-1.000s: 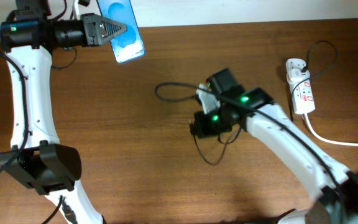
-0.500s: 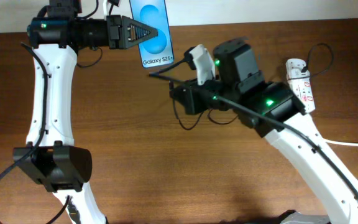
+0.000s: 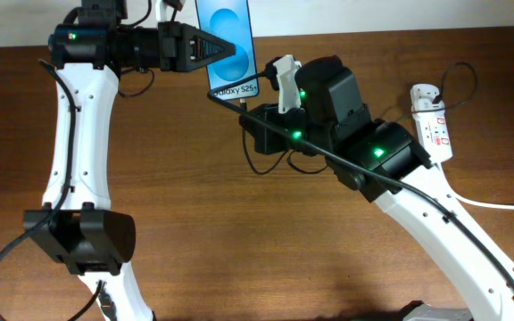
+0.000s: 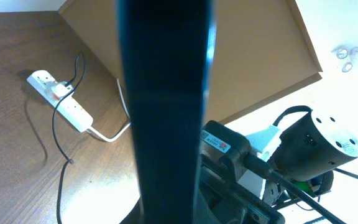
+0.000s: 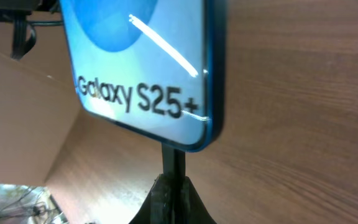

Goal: Plug charger to phone and switch on socket
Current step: 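Push the USB-C plug up into the phone's bottom port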

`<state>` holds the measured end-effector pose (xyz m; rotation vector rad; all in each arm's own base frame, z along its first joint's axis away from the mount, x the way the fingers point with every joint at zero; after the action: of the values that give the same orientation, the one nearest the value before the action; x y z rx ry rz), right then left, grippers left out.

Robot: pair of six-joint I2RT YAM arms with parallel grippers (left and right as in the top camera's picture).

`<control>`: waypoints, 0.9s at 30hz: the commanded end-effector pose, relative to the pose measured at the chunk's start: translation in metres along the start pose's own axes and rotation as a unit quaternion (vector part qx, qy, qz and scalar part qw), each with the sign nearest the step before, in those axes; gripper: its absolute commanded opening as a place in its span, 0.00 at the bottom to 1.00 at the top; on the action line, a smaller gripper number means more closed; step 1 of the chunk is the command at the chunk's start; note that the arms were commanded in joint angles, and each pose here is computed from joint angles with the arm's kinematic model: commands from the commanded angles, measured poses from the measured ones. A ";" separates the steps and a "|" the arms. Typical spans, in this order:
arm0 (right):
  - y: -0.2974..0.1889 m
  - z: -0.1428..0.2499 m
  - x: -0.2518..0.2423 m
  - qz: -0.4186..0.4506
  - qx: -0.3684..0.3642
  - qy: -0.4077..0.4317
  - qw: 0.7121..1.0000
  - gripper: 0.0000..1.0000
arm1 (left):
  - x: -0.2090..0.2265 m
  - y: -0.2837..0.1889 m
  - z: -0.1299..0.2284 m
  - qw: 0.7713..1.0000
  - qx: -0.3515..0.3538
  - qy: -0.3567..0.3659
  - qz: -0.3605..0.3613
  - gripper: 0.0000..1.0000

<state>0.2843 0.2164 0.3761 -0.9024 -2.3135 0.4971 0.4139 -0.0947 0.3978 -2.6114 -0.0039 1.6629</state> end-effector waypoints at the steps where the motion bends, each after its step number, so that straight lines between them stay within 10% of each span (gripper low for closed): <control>1: -0.006 -0.006 0.011 -0.034 -0.011 -0.004 0.999 0.04 | -0.010 -0.002 0.000 1.000 0.005 0.009 0.026 0.00; 27: -0.005 -0.006 0.010 -0.029 -0.013 -0.035 0.999 0.04 | -0.008 -0.001 0.000 0.999 0.000 0.039 0.008 0.00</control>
<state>0.2823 0.2198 0.3789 -0.8289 -2.3738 0.4958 0.4140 -0.0947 0.3976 -2.6305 -0.0070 1.6309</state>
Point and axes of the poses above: each gripper's point midway between its finger pads, its own y axis out along the fingers, its own x axis along the line the jaws close on, z = x × y, the point moved 10 cm from there along -y, back along the fingers, and after that the axes turned 13 degrees about -y, right-handed, at the moved point
